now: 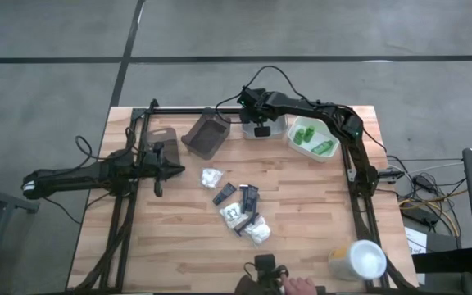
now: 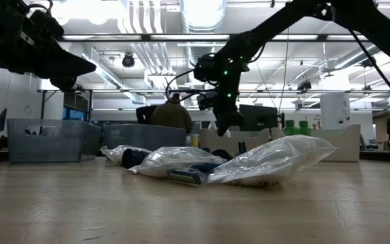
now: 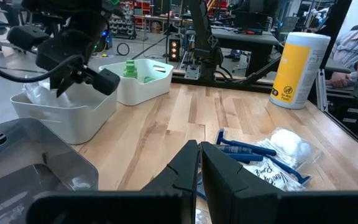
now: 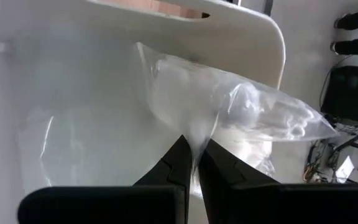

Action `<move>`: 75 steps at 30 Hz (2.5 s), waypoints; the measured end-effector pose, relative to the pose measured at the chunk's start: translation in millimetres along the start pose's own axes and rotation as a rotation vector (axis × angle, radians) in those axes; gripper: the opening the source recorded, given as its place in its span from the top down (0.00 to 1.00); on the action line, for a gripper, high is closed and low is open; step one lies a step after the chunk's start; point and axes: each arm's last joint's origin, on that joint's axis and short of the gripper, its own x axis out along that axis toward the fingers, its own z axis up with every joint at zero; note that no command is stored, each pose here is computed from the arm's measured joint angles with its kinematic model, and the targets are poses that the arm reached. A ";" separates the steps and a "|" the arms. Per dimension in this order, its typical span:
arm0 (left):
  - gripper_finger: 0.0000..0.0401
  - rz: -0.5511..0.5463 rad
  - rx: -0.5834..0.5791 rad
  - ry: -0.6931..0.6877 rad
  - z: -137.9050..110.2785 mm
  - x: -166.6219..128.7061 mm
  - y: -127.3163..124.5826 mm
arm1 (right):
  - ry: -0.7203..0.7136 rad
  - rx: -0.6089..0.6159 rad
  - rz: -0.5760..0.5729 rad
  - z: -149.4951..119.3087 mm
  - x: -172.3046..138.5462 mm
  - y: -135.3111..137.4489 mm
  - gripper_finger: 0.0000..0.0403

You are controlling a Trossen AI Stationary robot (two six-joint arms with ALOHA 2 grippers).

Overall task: Pick & Place Travel size toiletries
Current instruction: Put the cotton pack into the gray bin, then put the bottom cotton pack into the gray bin

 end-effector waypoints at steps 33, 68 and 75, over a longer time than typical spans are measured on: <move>0.94 0.000 -0.027 0.002 -0.2 0.0 0.0 | -0.119 0.044 0.105 5.7 0.8 2.9 0.69; 0.94 0.000 -0.028 0.009 -1.0 0.1 0.0 | -0.382 0.205 0.336 -28.1 -145.5 -3.7 0.56; 0.94 0.000 -0.029 0.009 -1.0 0.1 0.0 | -0.478 0.129 0.421 -40.5 -181.3 31.2 0.58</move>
